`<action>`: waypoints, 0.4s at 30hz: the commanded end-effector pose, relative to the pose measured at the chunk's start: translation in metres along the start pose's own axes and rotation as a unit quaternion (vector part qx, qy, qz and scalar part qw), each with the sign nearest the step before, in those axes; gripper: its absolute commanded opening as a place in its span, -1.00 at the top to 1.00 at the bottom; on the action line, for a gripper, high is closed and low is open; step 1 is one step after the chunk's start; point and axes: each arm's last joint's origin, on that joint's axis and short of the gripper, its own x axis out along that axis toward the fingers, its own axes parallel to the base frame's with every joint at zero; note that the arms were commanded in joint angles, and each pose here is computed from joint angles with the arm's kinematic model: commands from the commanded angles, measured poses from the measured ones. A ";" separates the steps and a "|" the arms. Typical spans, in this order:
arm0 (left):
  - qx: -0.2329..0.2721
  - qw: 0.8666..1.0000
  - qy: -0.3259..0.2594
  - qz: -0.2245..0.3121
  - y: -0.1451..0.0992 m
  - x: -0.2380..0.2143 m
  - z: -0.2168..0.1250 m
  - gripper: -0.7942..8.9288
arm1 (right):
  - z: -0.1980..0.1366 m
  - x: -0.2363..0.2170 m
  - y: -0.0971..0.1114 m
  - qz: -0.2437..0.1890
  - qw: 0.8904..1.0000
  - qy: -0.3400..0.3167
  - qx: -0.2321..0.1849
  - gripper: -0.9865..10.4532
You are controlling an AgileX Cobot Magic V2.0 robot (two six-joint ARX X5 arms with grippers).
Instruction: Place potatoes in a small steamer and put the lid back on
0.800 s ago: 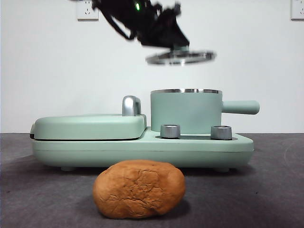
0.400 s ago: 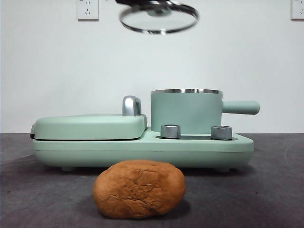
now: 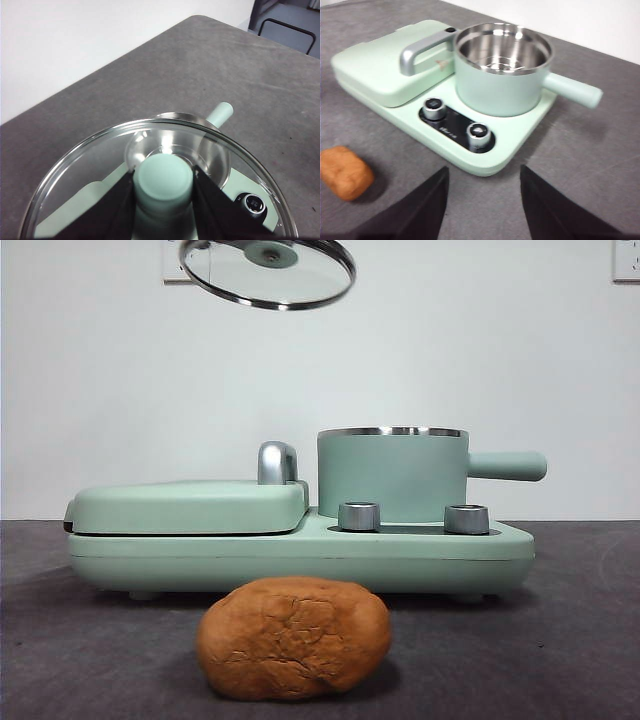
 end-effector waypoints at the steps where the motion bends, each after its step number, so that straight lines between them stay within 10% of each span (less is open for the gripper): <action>1: 0.017 0.999 -0.039 0.005 -0.005 -0.020 0.009 0.80 | 0.007 0.001 0.001 0.015 1.000 -0.001 0.001 0.43; 12: -0.012 0.999 -0.037 0.032 -0.013 -0.068 -0.030 0.80 | 0.012 0.033 0.008 0.107 0.992 0.062 -0.034 0.40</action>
